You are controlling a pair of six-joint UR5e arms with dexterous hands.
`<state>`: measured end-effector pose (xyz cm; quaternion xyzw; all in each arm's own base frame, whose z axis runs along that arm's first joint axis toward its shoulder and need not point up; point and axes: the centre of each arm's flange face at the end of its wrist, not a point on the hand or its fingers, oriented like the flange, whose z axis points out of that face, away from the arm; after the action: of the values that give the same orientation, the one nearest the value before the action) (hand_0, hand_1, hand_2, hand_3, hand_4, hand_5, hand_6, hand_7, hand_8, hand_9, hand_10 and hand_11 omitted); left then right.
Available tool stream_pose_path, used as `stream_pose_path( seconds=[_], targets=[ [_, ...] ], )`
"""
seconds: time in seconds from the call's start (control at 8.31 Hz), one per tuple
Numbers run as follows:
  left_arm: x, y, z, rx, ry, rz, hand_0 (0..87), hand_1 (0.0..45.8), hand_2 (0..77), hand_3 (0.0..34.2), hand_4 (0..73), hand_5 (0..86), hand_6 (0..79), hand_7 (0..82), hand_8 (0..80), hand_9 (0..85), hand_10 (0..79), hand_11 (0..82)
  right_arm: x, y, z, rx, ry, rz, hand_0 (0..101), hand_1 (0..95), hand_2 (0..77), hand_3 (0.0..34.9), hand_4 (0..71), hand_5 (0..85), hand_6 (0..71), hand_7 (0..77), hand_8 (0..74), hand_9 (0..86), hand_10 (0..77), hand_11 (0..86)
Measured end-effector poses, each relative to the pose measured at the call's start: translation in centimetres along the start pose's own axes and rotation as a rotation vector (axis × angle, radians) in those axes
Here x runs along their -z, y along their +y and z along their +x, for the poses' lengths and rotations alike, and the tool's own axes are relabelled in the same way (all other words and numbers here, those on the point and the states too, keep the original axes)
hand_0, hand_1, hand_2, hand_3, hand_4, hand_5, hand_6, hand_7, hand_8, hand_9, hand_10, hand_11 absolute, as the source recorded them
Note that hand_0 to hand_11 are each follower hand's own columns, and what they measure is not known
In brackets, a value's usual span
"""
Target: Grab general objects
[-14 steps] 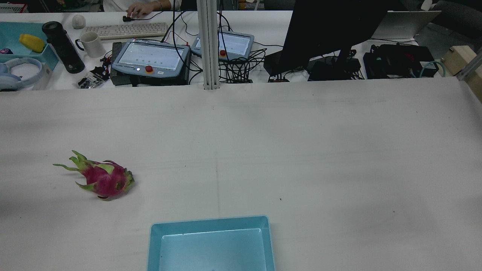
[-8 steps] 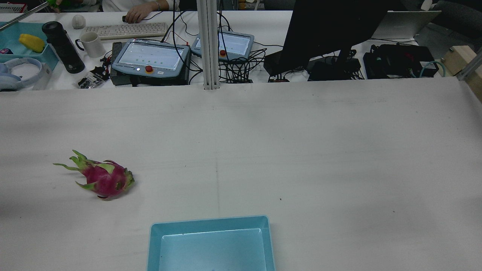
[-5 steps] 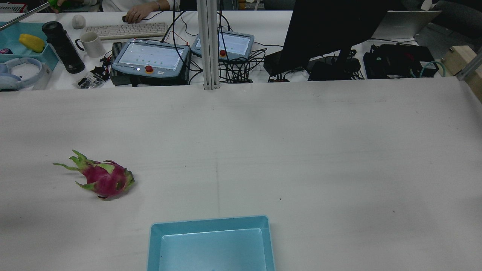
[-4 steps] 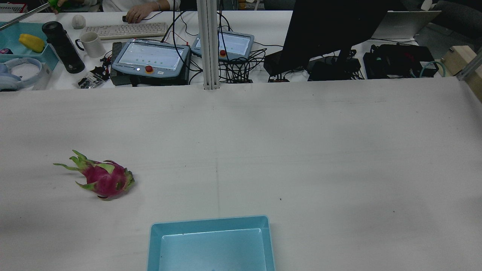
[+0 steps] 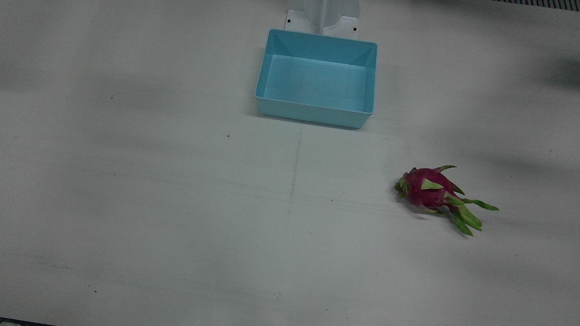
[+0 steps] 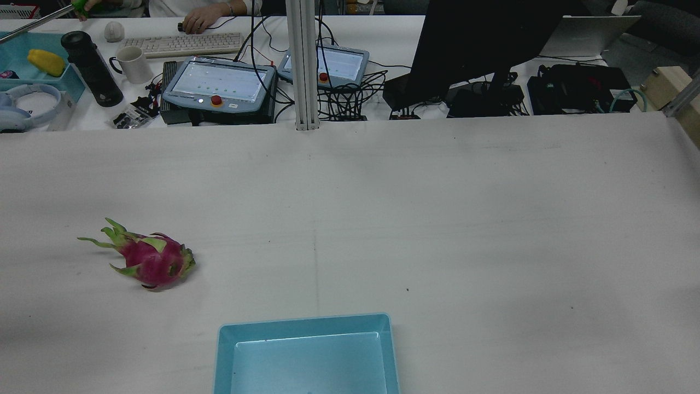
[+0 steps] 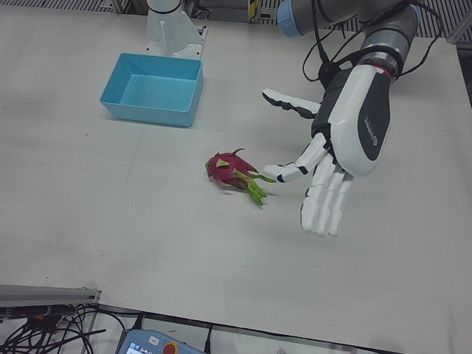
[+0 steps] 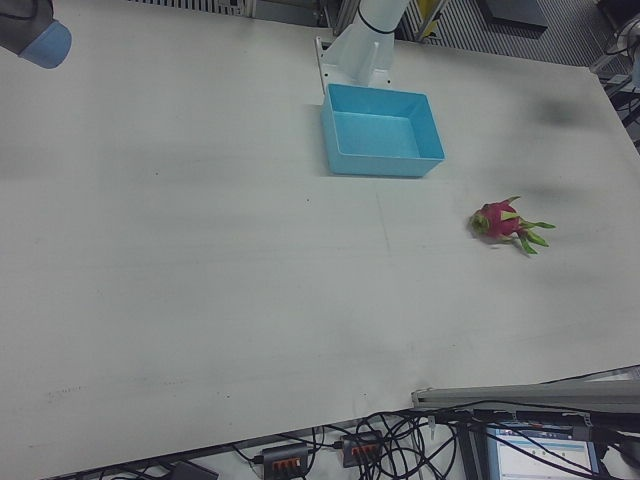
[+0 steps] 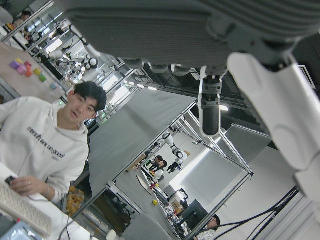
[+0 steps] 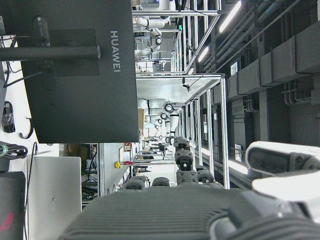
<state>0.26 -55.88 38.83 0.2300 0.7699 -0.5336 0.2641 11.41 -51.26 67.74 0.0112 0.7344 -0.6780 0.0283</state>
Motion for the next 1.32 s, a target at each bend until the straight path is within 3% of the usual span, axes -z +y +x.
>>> stream_pose_path(
  seconds=[0.24,0.36,0.6,0.84,0.96,1.08,1.32],
  targets=[
    [1.0,-1.7,4.7,-0.168,0.052,0.028,56.6,0.0,1.1,0.0,8.2,45.8,0.0,0.5,1.1,0.5,0.5,0.5,0.0,0.0,0.0,0.000,0.000,0.000,0,6.0,74.7,0.0,0.0,0.0,0.0,0.0,0.0,0.5,0.0,0.5],
    [1.3,-0.9,6.0,-0.244,0.039,-0.007,56.7,0.0,1.1,0.0,7.6,45.8,0.0,0.5,1.1,0.5,0.5,0.5,0.0,0.0,0.0,0.000,0.000,0.000,0,6.0,74.7,0.0,0.0,0.0,0.0,0.0,0.0,0.5,0.0,0.5],
    [2.3,2.9,7.8,-0.447,-0.046,-0.125,59.3,0.0,1.1,0.2,4.4,45.8,0.0,0.5,1.1,0.5,0.5,0.5,0.0,0.0,0.0,0.000,0.000,0.000,0,6.0,74.7,0.0,0.0,0.0,0.0,0.0,0.0,0.5,0.0,0.5],
    [2.4,8.5,6.6,-0.536,-0.137,-0.250,70.5,0.0,1.1,3.5,3.3,45.8,1.6,0.5,1.1,0.5,0.5,0.5,0.0,0.0,0.0,0.000,0.000,0.001,0,6.0,74.7,0.0,0.0,0.0,0.0,0.0,0.0,0.5,0.0,0.5],
    [1.7,13.1,5.5,-0.587,-0.185,-0.322,75.0,0.0,2.2,3.1,2.2,45.8,1.6,0.5,1.1,0.5,0.5,0.5,0.0,0.0,0.0,0.000,0.000,0.001,0,6.0,74.7,0.0,0.0,0.0,0.0,0.0,0.0,0.5,0.0,0.5],
    [1.1,17.1,4.8,-0.628,-0.213,-0.382,77.7,0.0,3.3,6.3,0.5,45.8,0.5,0.5,1.1,0.5,0.5,0.5,0.0,-0.1,0.0,0.000,0.000,0.001,0,6.0,74.7,0.0,0.0,0.0,0.0,0.0,0.0,0.5,0.0,0.5],
    [0.6,22.7,1.4,-0.665,-0.234,-0.439,79.0,0.0,4.9,7.3,0.5,45.8,0.5,0.5,1.1,0.5,0.5,0.5,0.0,-0.1,0.0,0.000,0.000,0.001,0,6.0,74.7,0.0,0.0,0.0,0.0,0.0,0.0,0.5,0.0,0.5]
  ],
)
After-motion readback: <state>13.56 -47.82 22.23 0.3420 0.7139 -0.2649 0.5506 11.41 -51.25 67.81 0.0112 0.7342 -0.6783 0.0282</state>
